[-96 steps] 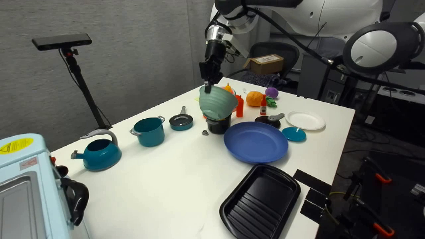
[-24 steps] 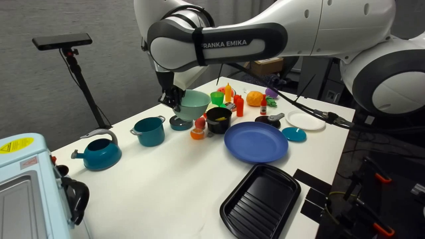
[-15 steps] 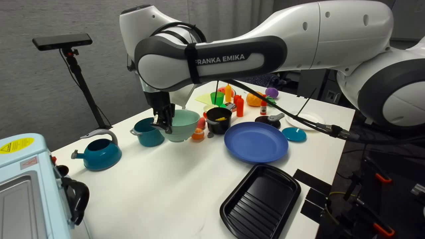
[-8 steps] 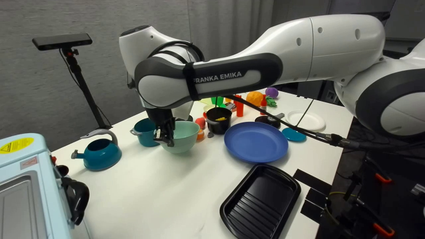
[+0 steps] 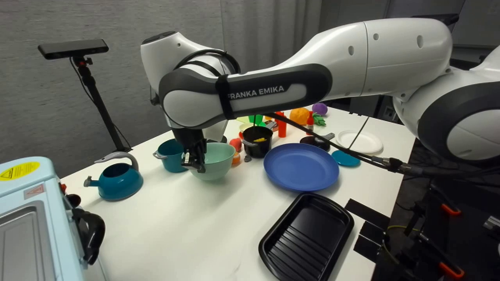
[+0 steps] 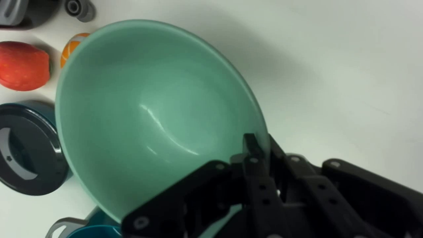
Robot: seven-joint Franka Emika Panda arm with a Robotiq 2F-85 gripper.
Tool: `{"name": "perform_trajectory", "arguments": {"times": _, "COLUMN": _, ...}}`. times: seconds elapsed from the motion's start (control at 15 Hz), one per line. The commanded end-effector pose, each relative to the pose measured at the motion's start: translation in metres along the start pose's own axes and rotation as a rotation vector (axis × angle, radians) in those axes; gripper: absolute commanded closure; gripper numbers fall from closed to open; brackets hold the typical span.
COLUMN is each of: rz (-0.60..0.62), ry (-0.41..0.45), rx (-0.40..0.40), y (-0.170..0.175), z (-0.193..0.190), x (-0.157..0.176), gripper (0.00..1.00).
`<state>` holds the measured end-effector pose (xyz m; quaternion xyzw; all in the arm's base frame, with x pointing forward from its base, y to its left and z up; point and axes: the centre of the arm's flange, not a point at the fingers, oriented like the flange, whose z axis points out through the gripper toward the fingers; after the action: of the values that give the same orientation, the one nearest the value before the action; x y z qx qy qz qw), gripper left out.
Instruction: Empty the contents in the bowl onto the table
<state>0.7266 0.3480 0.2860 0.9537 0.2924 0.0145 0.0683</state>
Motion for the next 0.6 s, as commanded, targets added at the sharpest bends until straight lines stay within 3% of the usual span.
{"name": "perform_trajectory", "arguments": {"times": 0.0, "rz": 0.014, "ry": 0.000, "rx": -0.018, "y": 0.001, "z": -0.001, "x": 0.001, "gripper": 0.66}}
{"name": "perform_trajectory", "arguments": {"times": 0.53, "rz": 0.071, "ry": 0.011, "rx": -0.090, "y": 0.025, "z": -0.030, "x": -0.007, "gripper": 0.06}}
